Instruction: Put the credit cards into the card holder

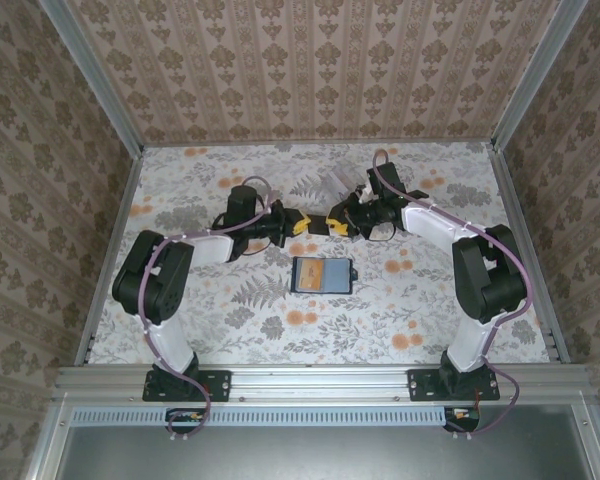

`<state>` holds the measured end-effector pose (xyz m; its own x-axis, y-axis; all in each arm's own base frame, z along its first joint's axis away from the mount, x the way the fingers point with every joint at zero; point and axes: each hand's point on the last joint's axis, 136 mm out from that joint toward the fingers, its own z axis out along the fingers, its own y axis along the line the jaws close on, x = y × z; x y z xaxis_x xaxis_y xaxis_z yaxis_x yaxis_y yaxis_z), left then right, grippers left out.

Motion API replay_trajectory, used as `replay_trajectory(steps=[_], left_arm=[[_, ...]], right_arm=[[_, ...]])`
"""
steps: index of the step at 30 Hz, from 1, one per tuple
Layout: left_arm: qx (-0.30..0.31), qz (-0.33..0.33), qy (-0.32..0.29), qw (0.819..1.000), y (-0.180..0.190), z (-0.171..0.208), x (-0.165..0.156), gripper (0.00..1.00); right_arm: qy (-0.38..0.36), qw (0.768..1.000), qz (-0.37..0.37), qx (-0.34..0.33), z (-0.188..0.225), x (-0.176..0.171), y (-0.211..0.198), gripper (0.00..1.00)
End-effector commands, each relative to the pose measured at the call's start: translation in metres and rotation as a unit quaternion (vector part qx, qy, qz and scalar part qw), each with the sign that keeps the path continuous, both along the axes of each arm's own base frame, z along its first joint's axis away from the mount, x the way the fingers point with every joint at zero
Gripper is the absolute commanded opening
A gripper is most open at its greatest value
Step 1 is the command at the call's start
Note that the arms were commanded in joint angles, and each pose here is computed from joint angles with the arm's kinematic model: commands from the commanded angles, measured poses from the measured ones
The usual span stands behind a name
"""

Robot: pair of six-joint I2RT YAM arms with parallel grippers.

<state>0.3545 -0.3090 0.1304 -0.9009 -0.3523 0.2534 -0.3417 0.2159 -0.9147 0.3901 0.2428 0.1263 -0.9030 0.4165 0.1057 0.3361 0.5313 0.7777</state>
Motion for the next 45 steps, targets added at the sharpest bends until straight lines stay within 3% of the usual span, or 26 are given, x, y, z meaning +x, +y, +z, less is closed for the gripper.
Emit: replay_trajectory(steps=[1,9,13,17,22,28,38,45], left_arm=[[0.002,0.007,0.022,1.0,0.004,0.003,-0.01,0.0],[0.025,0.029,0.039,0.999,0.023,-0.007,-0.014,0.0],[0.08,0.006,-0.016,0.997,0.03,-0.002,-0.021,0.0],[0.186,-0.035,-0.127,0.974,0.039,0.004,-0.035,0.0],[0.242,-0.056,-0.172,0.953,0.051,-0.008,-0.052,0.0],[0.22,-0.098,-0.202,0.949,0.025,-0.027,-0.071,0.0],[0.25,-0.109,-0.222,0.936,0.012,-0.048,-0.077,0.0],[0.248,-0.112,-0.218,0.937,0.007,-0.057,-0.076,0.0]], right_arm=[[0.004,1.0,0.0,-0.027,-0.003,-0.009,-0.006,0.26],[-0.012,0.998,0.004,-0.067,-0.004,-0.019,-0.019,0.26],[-0.027,0.995,0.017,-0.099,-0.005,-0.031,-0.023,0.21],[-0.027,0.987,0.046,-0.153,-0.015,-0.049,-0.022,0.12],[-0.021,0.976,0.076,-0.204,-0.035,-0.07,-0.012,0.08],[0.004,0.962,0.105,-0.25,-0.066,-0.088,-0.006,0.05],[0.034,0.927,0.099,-0.36,-0.092,-0.097,-0.05,0.04],[0.042,0.916,0.095,-0.387,-0.099,-0.099,-0.067,0.04]])
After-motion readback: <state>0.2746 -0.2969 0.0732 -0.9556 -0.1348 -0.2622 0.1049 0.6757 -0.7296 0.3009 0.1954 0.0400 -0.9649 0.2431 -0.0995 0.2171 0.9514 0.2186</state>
